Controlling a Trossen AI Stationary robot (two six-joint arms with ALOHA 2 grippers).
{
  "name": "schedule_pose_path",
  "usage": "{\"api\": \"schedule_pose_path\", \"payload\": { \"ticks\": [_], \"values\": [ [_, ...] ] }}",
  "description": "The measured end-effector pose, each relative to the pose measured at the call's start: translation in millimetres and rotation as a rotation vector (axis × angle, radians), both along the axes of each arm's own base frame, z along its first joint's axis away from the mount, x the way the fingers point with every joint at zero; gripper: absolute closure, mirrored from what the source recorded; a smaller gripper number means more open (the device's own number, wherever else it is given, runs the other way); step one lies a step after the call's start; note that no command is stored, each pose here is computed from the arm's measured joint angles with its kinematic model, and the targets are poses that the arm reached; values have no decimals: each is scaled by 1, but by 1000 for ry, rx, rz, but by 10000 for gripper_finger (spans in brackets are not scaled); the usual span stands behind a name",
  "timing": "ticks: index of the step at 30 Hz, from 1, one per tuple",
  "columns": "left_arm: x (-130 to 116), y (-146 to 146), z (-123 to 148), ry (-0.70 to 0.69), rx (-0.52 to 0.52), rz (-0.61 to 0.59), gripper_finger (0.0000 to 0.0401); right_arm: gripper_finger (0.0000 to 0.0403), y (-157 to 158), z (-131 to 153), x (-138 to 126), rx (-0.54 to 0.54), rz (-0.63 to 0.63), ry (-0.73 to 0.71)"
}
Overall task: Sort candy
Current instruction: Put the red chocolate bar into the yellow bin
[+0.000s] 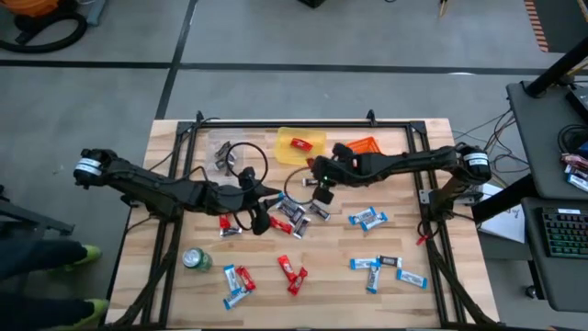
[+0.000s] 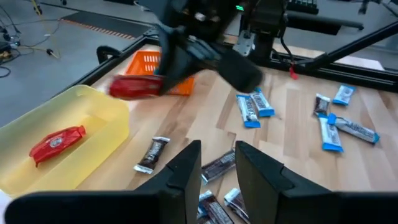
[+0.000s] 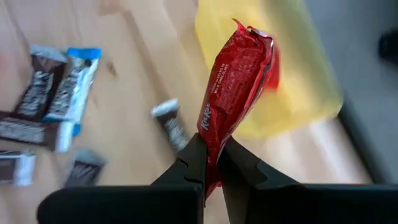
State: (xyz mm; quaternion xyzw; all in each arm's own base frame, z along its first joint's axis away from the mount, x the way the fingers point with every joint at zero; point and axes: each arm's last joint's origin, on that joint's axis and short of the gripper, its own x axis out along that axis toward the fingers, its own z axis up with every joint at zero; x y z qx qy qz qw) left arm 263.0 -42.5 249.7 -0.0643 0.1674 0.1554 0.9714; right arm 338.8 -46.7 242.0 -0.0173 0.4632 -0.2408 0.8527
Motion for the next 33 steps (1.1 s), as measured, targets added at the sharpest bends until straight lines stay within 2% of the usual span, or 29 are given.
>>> {"api": "schedule_pose_path", "payload": {
  "ticks": [4,7,9,16,21,33],
  "values": [
    [-5,-4,5,-16,-15,-15,320,385,-22,2,4,-129,176,51],
    [-9,-7,9,-30,-31,-26,320,385,-40,-2,7,-134,329,59],
    [-11,-10,11,-40,-35,-36,320,385,-54,-6,10,-130,384,39],
    [-13,-15,11,-29,-47,-52,320,385,-99,-29,16,-214,379,60],
    [-16,-14,5,20,-89,-25,320,382,-117,-42,14,-193,318,64],
    [-25,-11,-10,159,-180,65,320,283,-125,-38,11,-118,209,-17]
  ]
}}
